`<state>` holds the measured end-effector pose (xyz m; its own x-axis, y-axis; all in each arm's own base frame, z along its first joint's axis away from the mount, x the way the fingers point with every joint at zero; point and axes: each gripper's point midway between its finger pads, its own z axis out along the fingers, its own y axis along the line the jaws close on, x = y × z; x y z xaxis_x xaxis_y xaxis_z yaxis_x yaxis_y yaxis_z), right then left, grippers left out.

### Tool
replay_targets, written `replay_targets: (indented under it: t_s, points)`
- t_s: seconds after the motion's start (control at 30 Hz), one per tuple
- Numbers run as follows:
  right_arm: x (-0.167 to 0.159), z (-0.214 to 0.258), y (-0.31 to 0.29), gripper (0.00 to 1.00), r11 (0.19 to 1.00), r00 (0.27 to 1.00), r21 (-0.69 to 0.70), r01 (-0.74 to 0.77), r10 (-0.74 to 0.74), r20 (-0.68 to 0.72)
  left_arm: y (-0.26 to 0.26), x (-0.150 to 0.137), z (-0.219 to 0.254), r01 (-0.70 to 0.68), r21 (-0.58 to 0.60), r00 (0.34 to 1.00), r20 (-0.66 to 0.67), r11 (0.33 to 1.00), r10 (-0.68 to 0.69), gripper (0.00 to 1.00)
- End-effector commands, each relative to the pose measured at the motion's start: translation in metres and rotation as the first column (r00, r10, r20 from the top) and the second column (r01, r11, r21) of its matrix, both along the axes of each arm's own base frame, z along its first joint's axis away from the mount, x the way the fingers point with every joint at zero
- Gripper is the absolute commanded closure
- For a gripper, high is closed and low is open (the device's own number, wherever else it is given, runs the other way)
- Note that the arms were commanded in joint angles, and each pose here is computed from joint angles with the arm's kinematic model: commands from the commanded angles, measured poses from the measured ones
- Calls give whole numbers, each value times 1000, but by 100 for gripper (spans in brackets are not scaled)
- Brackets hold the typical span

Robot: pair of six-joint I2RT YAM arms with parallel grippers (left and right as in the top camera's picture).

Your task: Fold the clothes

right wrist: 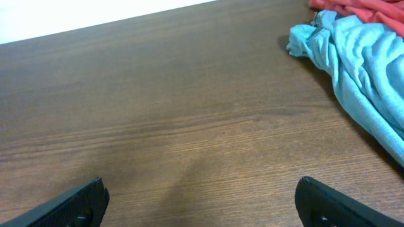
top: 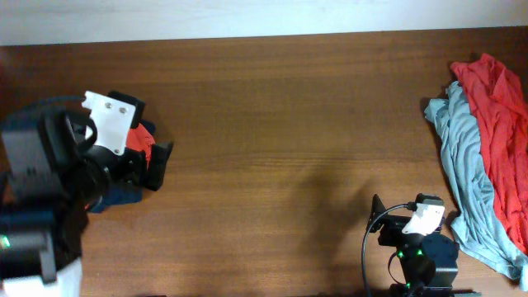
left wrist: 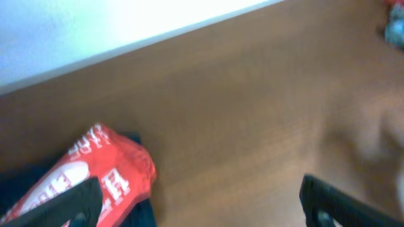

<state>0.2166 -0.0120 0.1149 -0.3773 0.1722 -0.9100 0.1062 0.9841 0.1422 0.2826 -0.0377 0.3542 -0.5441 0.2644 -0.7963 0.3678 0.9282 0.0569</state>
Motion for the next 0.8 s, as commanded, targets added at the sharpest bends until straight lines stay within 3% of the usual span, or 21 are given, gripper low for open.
replay_targets:
  t_s: [0.0,0.4,0.77]
  points:
    - [0,-1,1,1,1000,1000,1,-6,6,6,-10,-6,-22,33,-1,996,86,999,-33,1]
    - [0,-1,1,1,1000,1000,1,-6,6,6,-25,-40,-159,111,-24,954,283,994,-99,1]
    - [0,-1,1,1,1000,1000,1,-6,6,6,-38,-62,-219,169,-19,925,348,985,-152,1]
